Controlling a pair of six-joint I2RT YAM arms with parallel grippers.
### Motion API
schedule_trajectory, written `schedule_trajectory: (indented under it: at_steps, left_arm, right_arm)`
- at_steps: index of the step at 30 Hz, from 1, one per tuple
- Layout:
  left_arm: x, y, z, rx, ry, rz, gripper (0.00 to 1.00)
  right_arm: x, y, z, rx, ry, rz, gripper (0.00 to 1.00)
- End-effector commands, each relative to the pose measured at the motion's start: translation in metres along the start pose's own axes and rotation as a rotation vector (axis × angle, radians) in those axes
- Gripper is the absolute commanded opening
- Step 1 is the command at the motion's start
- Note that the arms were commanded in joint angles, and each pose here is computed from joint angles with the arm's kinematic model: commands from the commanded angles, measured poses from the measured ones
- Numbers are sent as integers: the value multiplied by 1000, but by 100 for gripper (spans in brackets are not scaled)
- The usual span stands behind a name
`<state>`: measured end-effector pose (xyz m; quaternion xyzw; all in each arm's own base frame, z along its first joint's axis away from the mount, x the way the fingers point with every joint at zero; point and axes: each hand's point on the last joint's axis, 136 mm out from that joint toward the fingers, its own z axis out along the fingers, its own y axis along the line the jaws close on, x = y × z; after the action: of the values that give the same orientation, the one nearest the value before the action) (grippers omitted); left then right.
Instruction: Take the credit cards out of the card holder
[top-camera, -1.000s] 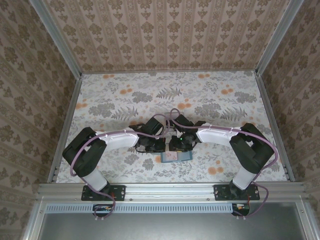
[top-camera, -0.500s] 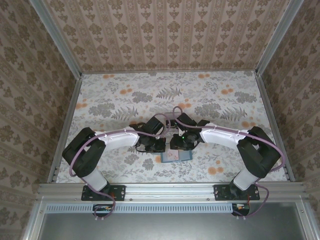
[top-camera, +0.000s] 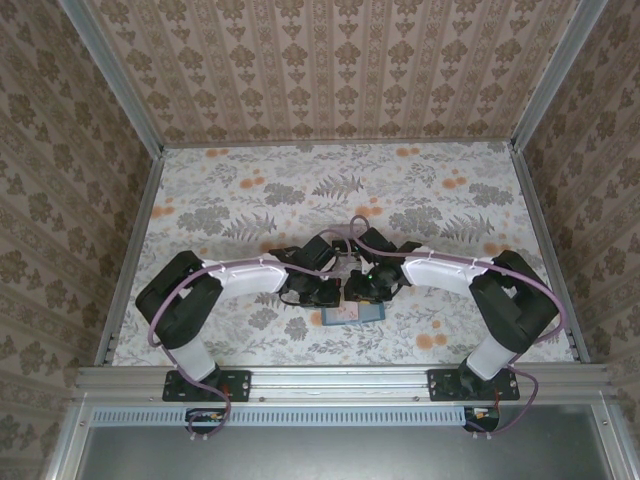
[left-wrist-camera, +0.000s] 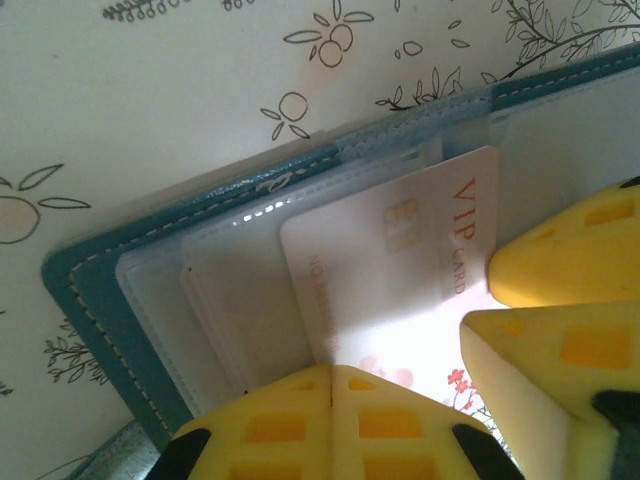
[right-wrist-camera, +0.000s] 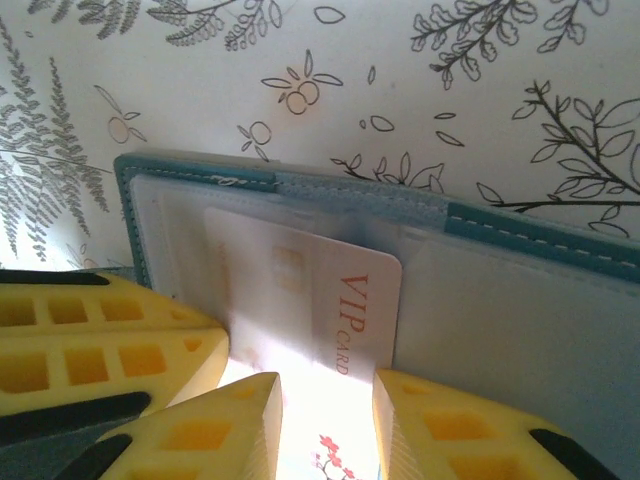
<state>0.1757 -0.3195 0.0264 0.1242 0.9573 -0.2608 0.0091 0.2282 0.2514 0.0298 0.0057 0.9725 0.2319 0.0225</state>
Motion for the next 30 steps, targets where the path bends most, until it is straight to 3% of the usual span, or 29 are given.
schedule_trajectory:
  at_steps: [1, 21, 30]
  left_arm:
    - [10, 18, 9, -75, 43, -15, 2]
    - [17, 28, 8, -122, 65, -24, 2]
    - [17, 28, 8, -121, 67, -23, 2]
  right_arm:
    - [6, -5, 7, -6, 34, 24, 30]
    - [7, -11, -2, -10, 8, 39, 31]
    - [8, -2, 4, -110, 16, 62, 28]
